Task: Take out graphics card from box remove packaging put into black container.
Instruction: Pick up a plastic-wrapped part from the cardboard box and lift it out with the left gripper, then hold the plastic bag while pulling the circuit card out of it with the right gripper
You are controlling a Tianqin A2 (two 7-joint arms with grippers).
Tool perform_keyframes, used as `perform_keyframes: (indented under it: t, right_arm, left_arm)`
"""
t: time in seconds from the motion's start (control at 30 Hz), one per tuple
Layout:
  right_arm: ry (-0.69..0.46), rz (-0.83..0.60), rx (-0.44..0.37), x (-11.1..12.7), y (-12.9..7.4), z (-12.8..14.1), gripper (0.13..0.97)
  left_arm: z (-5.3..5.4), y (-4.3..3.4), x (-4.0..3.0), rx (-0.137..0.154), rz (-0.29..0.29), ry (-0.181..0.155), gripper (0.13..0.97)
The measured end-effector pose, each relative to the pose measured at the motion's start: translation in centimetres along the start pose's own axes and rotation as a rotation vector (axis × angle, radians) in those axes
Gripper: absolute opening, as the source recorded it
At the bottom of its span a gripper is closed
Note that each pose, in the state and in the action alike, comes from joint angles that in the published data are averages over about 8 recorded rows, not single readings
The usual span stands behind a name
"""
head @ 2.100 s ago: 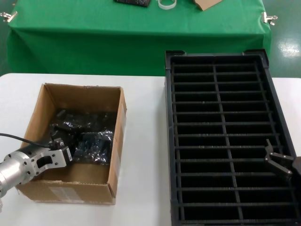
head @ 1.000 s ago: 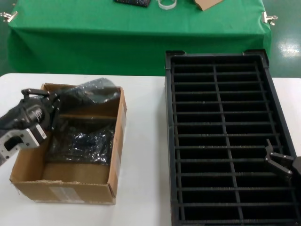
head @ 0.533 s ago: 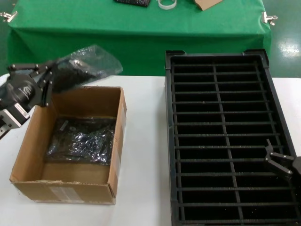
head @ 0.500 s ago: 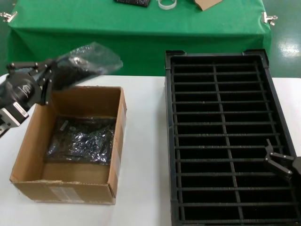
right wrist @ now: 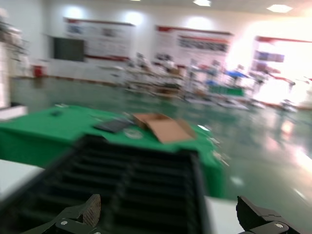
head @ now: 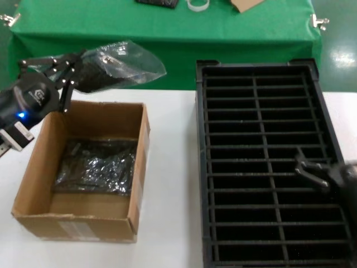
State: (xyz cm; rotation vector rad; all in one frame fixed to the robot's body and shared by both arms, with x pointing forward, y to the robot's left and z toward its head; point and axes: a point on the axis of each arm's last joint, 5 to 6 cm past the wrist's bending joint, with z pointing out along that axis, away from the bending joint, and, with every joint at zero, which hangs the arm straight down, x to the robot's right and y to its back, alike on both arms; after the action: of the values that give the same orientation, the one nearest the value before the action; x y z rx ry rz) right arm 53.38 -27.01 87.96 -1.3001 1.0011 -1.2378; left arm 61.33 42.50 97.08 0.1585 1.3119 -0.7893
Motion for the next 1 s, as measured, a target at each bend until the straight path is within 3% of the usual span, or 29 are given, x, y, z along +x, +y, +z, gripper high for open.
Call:
perform_keyframes:
  t: [0.17,0.4,0.7,1.0]
  right_arm:
    - [-0.139,-0.067,0.043,-1.1,-2.5,4.0,0.966]
    - [-0.363,-0.136,0.066,-2.4,-5.4,9.2,0.966]
    - [-0.600,-0.164,0.091,-3.9,-8.3,13.5,0.966]
    - [-0.747,-0.168,0.112,-5.2,-9.6,16.2,0.966]
  left_arm:
    - [0.2,-0.09,0.18,0.053,0.029,0.020,0.139]
    - [0.0,0.01,0.94,0.087,0.058,0.046,0.139]
    - [-0.2,0.28,2.29,0.096,0.090,0.075,0.139]
    - [0.0,0.47,2.99,0.089,0.118,0.086,0.139]
